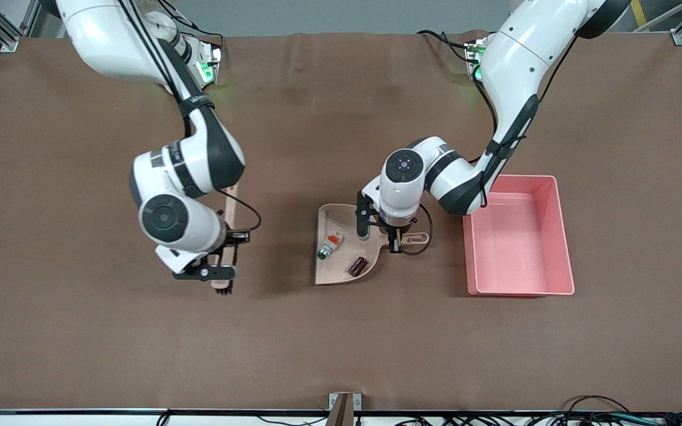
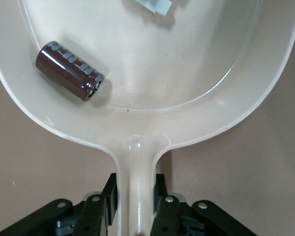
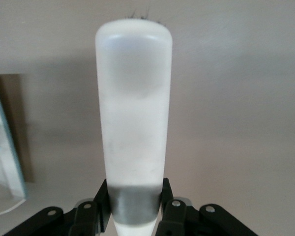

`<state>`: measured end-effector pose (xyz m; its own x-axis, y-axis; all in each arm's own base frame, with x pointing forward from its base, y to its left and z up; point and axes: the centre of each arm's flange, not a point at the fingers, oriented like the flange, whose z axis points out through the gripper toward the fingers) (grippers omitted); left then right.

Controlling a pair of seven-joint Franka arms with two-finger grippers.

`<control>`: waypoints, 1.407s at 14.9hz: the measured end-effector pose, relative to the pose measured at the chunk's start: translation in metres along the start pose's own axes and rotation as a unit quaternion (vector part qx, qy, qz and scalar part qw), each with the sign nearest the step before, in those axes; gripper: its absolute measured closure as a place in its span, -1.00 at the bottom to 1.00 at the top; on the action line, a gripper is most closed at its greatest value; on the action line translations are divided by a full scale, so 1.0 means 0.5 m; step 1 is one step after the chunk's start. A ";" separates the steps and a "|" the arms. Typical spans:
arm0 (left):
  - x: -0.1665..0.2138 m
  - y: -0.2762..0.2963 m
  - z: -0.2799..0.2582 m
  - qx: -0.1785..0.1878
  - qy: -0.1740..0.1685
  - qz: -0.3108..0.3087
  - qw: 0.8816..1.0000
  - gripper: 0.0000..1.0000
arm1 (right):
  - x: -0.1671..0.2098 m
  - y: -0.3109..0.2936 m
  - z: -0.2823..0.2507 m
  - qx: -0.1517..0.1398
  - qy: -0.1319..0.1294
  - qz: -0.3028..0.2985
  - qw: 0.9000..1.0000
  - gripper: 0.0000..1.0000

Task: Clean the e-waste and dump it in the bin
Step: 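Lift the dustpan with the left gripper while the right gripper returns the brush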

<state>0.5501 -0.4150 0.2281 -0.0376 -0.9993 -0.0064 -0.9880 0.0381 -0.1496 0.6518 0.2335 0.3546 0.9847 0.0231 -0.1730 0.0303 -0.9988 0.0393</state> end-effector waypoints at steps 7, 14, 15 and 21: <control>0.031 0.006 -0.019 0.011 0.036 -0.001 0.999 0.33 | -0.006 0.436 0.012 0.034 0.057 0.000 0.998 0.15; 0.038 0.000 -0.056 -0.003 0.075 -0.016 0.997 0.33 | -0.159 0.492 0.274 0.028 0.053 0.009 0.998 0.15; 0.036 -0.005 -0.066 -0.003 0.083 -0.020 0.996 0.33 | -0.173 0.523 0.278 0.030 0.046 0.007 0.998 0.15; 0.001 -0.060 -0.156 0.008 0.131 -0.047 0.990 0.33 | -0.224 0.702 0.283 0.044 0.026 0.021 0.998 0.15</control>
<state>0.5683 -0.4169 0.3096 0.0155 -0.9641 0.2649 -0.9865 -0.0579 -0.1529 0.5278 -0.1260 0.2487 0.9923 -0.0197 -0.1225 -0.0249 -0.9988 -0.0411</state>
